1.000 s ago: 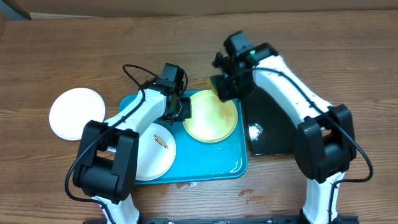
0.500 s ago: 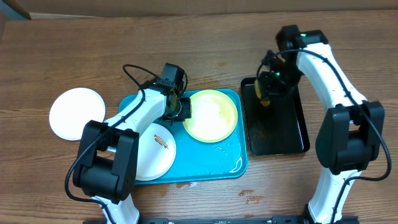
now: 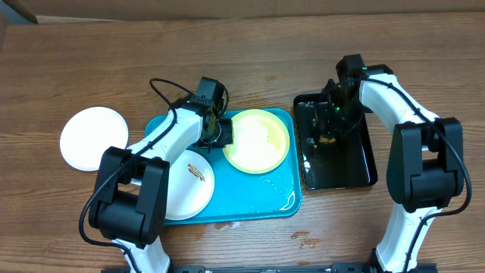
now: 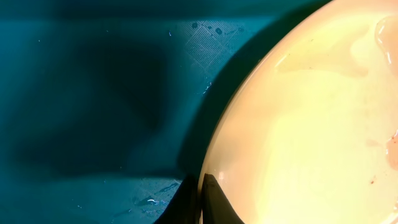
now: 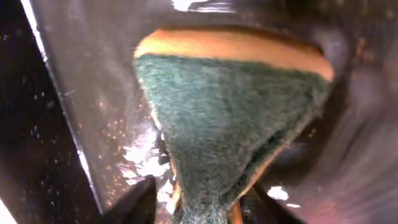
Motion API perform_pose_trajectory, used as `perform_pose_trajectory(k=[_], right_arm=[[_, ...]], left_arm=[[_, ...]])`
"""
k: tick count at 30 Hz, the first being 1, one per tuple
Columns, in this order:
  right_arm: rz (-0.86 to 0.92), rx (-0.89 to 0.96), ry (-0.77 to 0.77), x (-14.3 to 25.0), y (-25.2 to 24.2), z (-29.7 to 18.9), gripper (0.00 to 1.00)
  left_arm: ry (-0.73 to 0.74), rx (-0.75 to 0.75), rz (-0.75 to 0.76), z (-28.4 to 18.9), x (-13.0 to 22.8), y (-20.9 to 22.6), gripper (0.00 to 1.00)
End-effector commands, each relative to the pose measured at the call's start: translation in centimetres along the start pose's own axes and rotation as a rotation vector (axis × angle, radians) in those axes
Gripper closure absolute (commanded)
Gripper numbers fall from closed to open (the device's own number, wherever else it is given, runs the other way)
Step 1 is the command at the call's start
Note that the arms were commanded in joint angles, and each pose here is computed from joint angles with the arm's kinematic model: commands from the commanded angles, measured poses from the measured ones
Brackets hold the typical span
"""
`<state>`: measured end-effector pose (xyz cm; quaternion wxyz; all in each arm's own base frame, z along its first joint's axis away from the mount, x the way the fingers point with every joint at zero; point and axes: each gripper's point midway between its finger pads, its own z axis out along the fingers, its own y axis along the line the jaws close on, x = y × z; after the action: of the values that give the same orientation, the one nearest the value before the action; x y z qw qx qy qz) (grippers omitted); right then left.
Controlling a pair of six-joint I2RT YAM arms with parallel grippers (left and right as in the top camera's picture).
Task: Clean dirty plates on tray and stack at the side
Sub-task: 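Carry the sponge right with the right gripper into the black tray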
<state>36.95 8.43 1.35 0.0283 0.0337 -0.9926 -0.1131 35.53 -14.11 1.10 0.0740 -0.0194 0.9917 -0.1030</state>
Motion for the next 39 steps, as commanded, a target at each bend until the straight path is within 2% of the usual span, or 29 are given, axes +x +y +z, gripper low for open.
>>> perform_pose_trajectory(k=[1, 7, 12, 21, 26, 28, 31, 33, 35, 39], right_arm=[[0.020, 0.009, -0.016, -0.5, 0.2, -1.0, 0.50], [0.111, 0.015, 0.067, 1.4, 0.3, -1.8, 0.44], [0.146, 0.029, 0.110, 2.6, 0.3, -1.5, 0.43], [0.098, 0.035, 0.050, 1.6, 1.0, 0.5, 0.43], [0.113, 0.132, 0.054, 2.2, 0.2, 1.3, 0.44], [0.104, 0.159, 0.053, 2.4, 0.0, 1.6, 0.48], [0.103, 0.186, 0.049, 2.5, -0.3, 1.6, 0.63], [0.102, 0.191, 0.046, 2.4, -0.4, 1.6, 0.84], [0.107, 0.191, 0.045, 2.4, -0.6, 1.6, 0.96], [0.114, 0.188, 0.039, 2.1, -0.8, 1.3, 0.96]], left_arm=[[0.000, -0.001, -0.001, 0.2, -0.3, 0.2, 0.94], [0.000, -0.001, -0.001, 0.2, -0.3, 0.2, 0.93], [0.000, -0.001, -0.001, 0.2, -0.3, 0.2, 0.93], [0.000, -0.001, -0.001, 0.2, -0.3, 0.2, 0.93], [0.000, -0.001, -0.001, 0.2, -0.3, 0.2, 0.93], [0.000, -0.001, 0.000, 0.2, -0.3, 0.2, 0.93], [0.000, -0.001, 0.003, 0.2, -0.3, 0.2, 0.93], [0.000, -0.001, 0.006, 0.2, -0.3, 0.2, 0.93], [0.000, -0.001, 0.011, 0.2, -0.2, 0.2, 0.93], [0.001, -0.001, 0.018, 0.2, -0.2, 0.2, 0.92]])
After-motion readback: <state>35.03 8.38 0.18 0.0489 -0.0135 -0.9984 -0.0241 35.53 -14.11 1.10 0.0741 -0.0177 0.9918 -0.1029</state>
